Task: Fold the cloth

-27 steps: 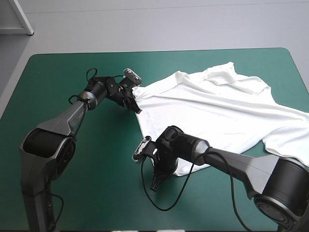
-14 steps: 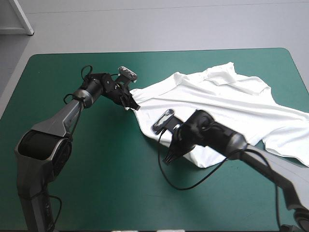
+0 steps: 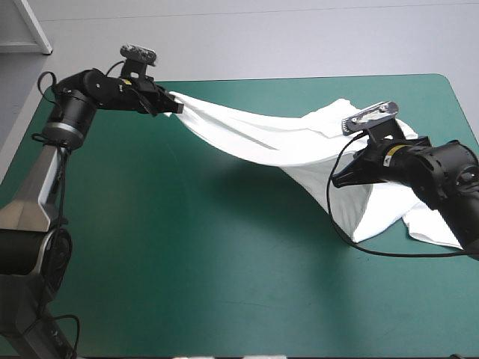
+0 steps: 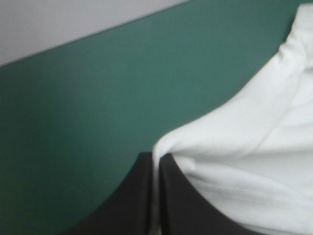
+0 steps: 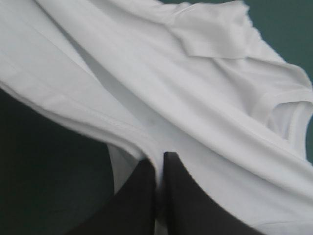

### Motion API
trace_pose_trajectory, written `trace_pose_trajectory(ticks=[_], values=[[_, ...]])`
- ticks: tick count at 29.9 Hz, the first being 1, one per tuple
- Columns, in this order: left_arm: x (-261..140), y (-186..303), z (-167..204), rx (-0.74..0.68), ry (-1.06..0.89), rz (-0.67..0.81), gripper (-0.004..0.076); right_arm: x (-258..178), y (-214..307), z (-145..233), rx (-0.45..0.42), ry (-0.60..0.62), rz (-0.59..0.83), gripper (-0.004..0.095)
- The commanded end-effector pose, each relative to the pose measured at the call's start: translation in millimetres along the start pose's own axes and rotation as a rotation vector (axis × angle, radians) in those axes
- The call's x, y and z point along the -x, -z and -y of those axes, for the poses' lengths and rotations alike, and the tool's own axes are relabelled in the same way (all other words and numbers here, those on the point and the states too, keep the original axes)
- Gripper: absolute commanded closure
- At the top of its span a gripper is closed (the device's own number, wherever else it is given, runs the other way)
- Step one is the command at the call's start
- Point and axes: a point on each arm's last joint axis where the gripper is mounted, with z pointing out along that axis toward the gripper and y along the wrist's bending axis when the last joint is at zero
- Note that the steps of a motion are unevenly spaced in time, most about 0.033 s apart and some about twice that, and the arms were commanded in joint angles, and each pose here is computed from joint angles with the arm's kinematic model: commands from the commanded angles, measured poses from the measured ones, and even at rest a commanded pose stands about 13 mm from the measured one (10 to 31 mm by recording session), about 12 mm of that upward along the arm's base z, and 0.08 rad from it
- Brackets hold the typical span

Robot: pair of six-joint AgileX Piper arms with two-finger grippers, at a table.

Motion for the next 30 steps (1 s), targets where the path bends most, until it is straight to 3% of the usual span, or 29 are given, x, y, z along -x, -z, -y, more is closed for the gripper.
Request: trace_pose_trajectory(ticks=[1,11,30], values=[[45,83,13,0.049,-0.005,0.26,0.0705,22,41,15,-0.06,-0.02,0.217,0.0908],[79,218,53,0.131,-0.119,0.559,0.0705,83,163,35,-0.185,0.021,0.655,0.0908],[65,399,125,0.251,-0.293,1.001,0.0705,94,306,37,-0.32,0.105,1.07,0.0908]])
